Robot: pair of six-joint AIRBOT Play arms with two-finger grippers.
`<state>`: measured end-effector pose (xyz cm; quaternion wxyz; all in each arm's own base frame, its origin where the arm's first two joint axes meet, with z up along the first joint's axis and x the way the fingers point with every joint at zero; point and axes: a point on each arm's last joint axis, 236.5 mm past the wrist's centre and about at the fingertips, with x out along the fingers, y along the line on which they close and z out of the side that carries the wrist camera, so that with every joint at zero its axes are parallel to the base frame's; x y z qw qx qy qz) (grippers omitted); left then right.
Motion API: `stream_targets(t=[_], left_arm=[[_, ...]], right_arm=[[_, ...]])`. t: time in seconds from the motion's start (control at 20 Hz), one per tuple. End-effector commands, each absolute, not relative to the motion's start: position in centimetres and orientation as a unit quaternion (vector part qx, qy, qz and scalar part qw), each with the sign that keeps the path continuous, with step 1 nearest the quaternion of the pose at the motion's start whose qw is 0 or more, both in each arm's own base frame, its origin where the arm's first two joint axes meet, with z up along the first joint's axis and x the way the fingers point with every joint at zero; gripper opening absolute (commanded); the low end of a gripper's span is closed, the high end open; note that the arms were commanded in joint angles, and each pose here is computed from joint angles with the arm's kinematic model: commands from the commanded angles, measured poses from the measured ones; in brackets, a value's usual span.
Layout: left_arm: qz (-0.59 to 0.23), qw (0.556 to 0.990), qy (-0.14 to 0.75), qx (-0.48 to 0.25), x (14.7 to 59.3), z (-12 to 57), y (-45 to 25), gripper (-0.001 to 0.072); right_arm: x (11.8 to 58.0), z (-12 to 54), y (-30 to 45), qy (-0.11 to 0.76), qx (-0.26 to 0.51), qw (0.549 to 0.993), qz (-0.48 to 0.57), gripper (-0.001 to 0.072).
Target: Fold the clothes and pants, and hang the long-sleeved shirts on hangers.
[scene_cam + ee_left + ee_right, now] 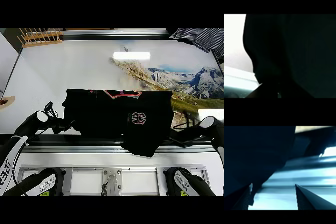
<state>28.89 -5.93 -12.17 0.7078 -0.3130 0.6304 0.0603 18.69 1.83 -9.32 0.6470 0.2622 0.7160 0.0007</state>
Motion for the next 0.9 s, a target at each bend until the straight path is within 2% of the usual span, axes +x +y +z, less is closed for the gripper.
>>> stream_targets(t=[0.0,0.25,0.3,0.4,0.45,0.5,0.65,0.85], left_arm=[[0.057,0.709,0.63,-0.31,29.0,-12.1,-6.1,0.0006],[0.057,0.71,0.63,-0.31,29.0,-12.1,-6.1,0.0006],[0.057,0.71,0.63,-0.31,29.0,-12.1,-6.1,0.0007],[0.057,0.71,0.63,-0.31,29.0,-12.1,-6.1,0.0006],[0.056,0.711,0.629,-0.31,29.0,-12.0,-6.0,0.0006],[0.057,0.714,0.627,-0.305,29.0,-11.7,-5.7,0.0006],[0.068,0.728,0.624,-0.275,27.5,-9.2,-2.9,0.0006],[0.09,0.721,0.656,-0.205,21.8,-5.5,0.5,0.0006]], right_arm=[[16.2,-11.6,4.7,0.724,0.318,0.612,0.004,0.0579],[18.6,-11.8,6.6,0.693,0.323,0.644,0.021,0.0565],[18.9,-11.8,7.1,0.69,0.32,0.649,0.026,0.0491],[19.1,-11.9,7.6,0.689,0.306,0.656,0.035,0.0269],[19.4,-11.8,7.5,0.685,0.299,0.663,0.039,0.0121],[19.8,-11.4,7.1,0.682,0.285,0.672,0.043,0.0016],[20.2,-8.4,4.5,0.693,0.198,0.691,0.051,0.0015],[19.0,-4.0,0.9,0.712,0.098,0.694,0.036,0.0015]])
